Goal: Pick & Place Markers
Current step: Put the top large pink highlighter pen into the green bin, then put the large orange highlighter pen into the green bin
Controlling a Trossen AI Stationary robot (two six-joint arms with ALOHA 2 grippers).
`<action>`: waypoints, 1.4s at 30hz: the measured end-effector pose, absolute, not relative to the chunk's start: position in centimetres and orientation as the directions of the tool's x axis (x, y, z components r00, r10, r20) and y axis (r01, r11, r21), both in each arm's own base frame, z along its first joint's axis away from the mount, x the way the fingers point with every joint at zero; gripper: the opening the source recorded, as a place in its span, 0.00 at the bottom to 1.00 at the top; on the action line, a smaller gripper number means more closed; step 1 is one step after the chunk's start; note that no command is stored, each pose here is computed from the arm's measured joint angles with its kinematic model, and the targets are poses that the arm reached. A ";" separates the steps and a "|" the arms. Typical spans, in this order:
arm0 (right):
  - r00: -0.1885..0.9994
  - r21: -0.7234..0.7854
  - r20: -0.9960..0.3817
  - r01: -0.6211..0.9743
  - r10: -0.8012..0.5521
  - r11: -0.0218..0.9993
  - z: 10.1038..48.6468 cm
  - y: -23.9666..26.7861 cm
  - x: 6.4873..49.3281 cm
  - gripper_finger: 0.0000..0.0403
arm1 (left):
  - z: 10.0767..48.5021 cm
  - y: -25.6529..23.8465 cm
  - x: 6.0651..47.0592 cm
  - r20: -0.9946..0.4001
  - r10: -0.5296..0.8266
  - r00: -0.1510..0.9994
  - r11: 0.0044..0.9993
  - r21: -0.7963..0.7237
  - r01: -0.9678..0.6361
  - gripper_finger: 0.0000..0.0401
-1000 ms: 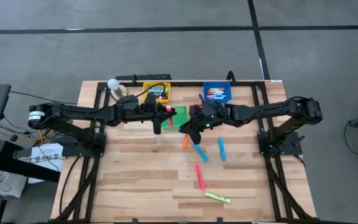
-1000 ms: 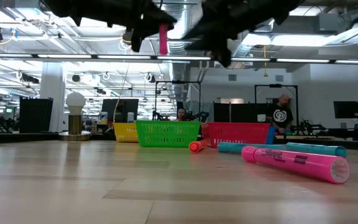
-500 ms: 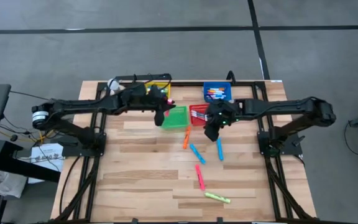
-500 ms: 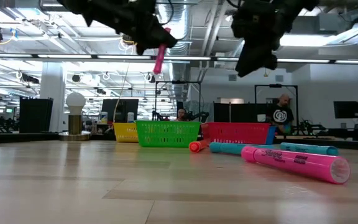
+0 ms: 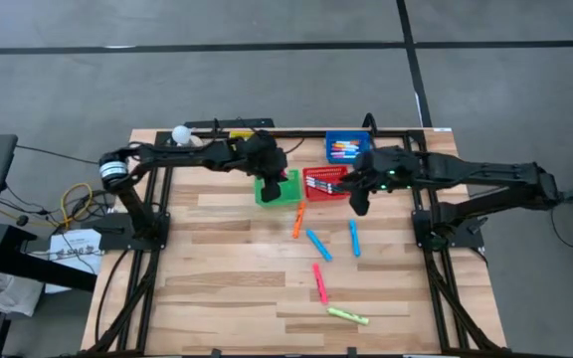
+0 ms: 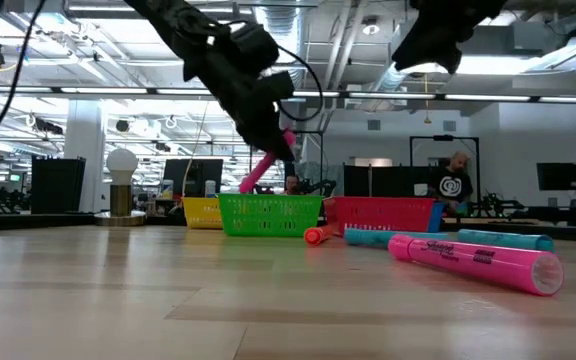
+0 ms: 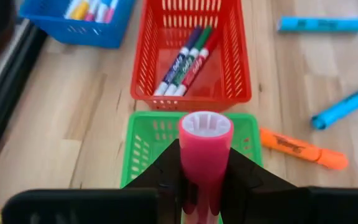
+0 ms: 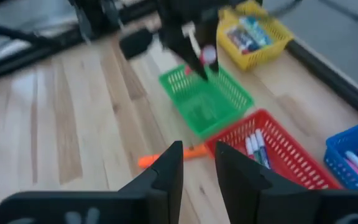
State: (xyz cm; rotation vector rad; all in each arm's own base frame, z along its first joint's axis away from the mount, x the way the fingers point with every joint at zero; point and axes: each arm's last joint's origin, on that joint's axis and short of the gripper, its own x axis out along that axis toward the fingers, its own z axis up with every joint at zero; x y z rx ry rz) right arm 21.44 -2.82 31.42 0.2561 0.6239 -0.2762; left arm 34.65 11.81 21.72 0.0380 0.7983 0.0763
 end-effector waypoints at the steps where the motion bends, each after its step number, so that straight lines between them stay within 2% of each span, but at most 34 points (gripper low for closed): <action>1: 0.794 0.157 -0.581 0.327 -0.180 0.932 31.5 -2.8 21.0 0.20 | 21.5 11.9 34.9 -0.728 0.078 0.681 0.997 0.064 -0.046 0.15; 6: 0.864 0.229 -0.466 0.325 -0.190 0.918 30.9 -2.5 18.7 0.18 | 19.9 12.3 35.9 -0.780 0.057 0.623 0.998 0.069 -0.005 0.15; 12: 0.875 0.315 -0.447 0.348 -0.185 0.883 29.6 -2.2 16.8 0.18 | 18.4 12.5 36.6 -0.807 0.045 0.589 0.999 0.054 -0.002 0.15; 18: 0.883 0.326 -0.435 0.338 -0.177 0.883 29.5 -2.0 16.5 0.18 | 17.2 12.6 36.8 -0.825 0.036 0.564 0.999 0.044 0.001 0.15; 25: 0.882 0.319 -0.436 0.335 -0.176 0.886 29.5 -2.0 16.5 0.18 | 17.2 12.6 36.8 -0.825 0.036 0.565 0.999 0.045 0.002 0.15; 31: 0.884 0.319 -0.433 0.334 -0.177 0.887 29.5 -2.0 16.5 0.18 | 17.2 12.6 36.8 -0.823 0.037 0.566 0.999 0.050 0.009 0.25; 37: 0.884 0.319 -0.433 0.333 -0.176 0.887 29.5 -2.0 16.5 0.18 | 17.3 12.6 36.9 -0.820 0.038 0.570 0.999 0.053 0.009 0.26; 42: 0.884 0.319 -0.433 0.331 -0.174 0.888 29.5 -2.0 16.5 0.18 | 18.8 12.7 36.6 -0.795 0.115 0.596 0.992 0.119 -0.033 0.27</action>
